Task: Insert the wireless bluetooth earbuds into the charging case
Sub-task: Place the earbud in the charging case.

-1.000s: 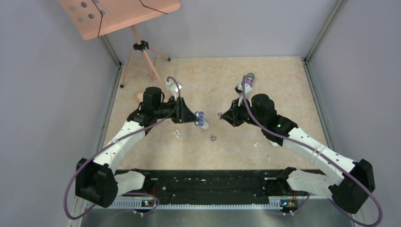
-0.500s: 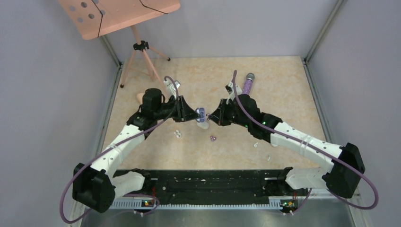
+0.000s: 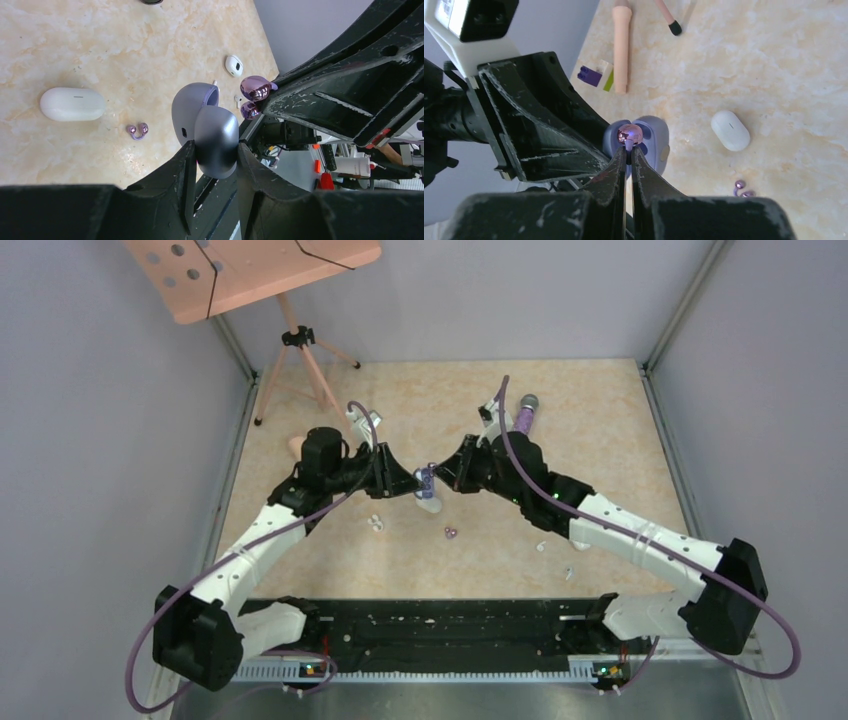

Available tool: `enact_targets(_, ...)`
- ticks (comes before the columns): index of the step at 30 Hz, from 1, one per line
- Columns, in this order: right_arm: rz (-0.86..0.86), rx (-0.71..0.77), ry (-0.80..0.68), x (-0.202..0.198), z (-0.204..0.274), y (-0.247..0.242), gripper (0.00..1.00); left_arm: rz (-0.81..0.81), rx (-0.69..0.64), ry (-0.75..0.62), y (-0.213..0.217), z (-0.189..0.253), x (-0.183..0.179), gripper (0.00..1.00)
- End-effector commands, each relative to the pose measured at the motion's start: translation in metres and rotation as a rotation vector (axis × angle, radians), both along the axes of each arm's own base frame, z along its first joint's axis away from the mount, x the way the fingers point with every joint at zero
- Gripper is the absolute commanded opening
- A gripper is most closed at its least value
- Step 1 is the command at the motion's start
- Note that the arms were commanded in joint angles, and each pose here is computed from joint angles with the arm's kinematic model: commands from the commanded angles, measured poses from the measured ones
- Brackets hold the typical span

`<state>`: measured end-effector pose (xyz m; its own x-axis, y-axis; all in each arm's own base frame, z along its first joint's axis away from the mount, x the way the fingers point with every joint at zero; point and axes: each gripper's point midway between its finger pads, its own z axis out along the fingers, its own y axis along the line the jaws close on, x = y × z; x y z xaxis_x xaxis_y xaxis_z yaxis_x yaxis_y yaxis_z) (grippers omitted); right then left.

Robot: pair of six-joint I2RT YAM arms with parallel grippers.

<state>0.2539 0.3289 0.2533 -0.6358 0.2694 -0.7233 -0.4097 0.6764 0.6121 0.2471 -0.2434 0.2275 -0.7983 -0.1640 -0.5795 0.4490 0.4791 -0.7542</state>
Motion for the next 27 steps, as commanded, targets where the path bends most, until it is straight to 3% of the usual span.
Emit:
enact_targets(1,-0.002,0.059,-0.048,0.007,0.028,0.016,0.0,0.001,-0.03,-0.066,-0.001,0.016,-0.001,0.0)
enact_targets(21,-0.037,-0.022,0.017,0.012,-0.003,0.028,0.0,-0.01,-0.039,-0.082,-0.001,0.022,-0.005,0.0)
enact_targets(24,-0.027,0.003,0.003,0.009,0.004,0.03,0.22,-0.005,-0.032,-0.075,-0.001,0.019,-0.004,0.0)
enact_targets(27,-0.046,0.017,-0.023,0.008,0.014,0.022,0.32,0.003,-0.021,-0.071,0.001,0.015,-0.004,0.0)
